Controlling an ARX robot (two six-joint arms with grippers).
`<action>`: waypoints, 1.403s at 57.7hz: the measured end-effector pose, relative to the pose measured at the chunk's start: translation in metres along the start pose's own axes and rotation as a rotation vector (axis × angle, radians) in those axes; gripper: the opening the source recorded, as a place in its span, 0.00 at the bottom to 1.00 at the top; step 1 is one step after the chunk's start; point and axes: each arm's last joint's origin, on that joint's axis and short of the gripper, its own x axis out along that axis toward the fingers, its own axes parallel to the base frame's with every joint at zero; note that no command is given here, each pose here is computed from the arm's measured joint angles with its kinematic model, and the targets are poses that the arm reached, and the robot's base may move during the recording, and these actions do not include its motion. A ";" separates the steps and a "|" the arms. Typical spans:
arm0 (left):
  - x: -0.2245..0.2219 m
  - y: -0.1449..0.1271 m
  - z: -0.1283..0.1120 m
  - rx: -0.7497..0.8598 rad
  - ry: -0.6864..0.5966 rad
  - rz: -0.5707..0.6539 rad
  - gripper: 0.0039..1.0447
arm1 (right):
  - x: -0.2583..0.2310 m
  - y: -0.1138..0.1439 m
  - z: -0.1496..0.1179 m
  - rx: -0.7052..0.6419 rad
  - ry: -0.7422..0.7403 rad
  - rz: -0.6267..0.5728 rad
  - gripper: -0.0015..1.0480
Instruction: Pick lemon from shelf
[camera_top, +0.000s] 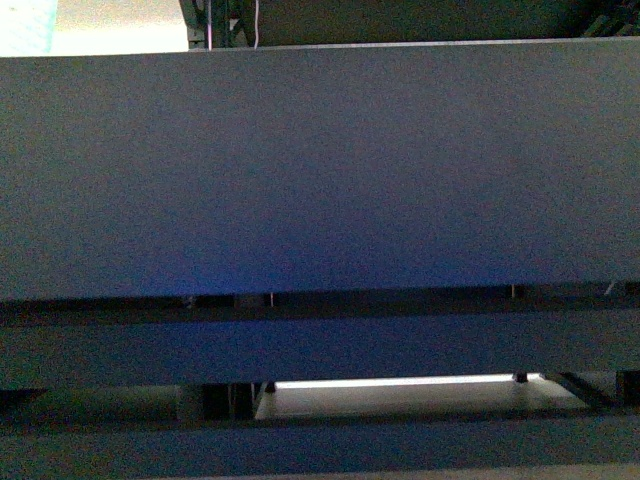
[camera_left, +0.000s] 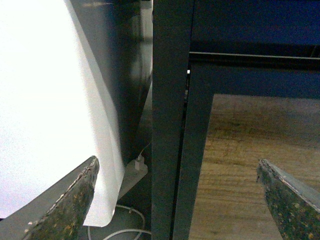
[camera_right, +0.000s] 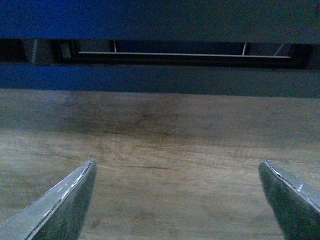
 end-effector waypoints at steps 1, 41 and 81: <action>0.000 0.000 0.000 0.000 0.000 0.000 0.92 | 0.000 0.000 0.000 0.000 0.000 -0.001 0.93; 0.000 0.000 0.000 0.000 0.000 0.000 0.92 | 0.000 0.000 0.000 0.000 -0.001 -0.001 0.93; 0.000 0.000 0.000 0.001 0.000 0.000 0.92 | 0.000 0.000 0.000 0.000 -0.001 0.000 0.93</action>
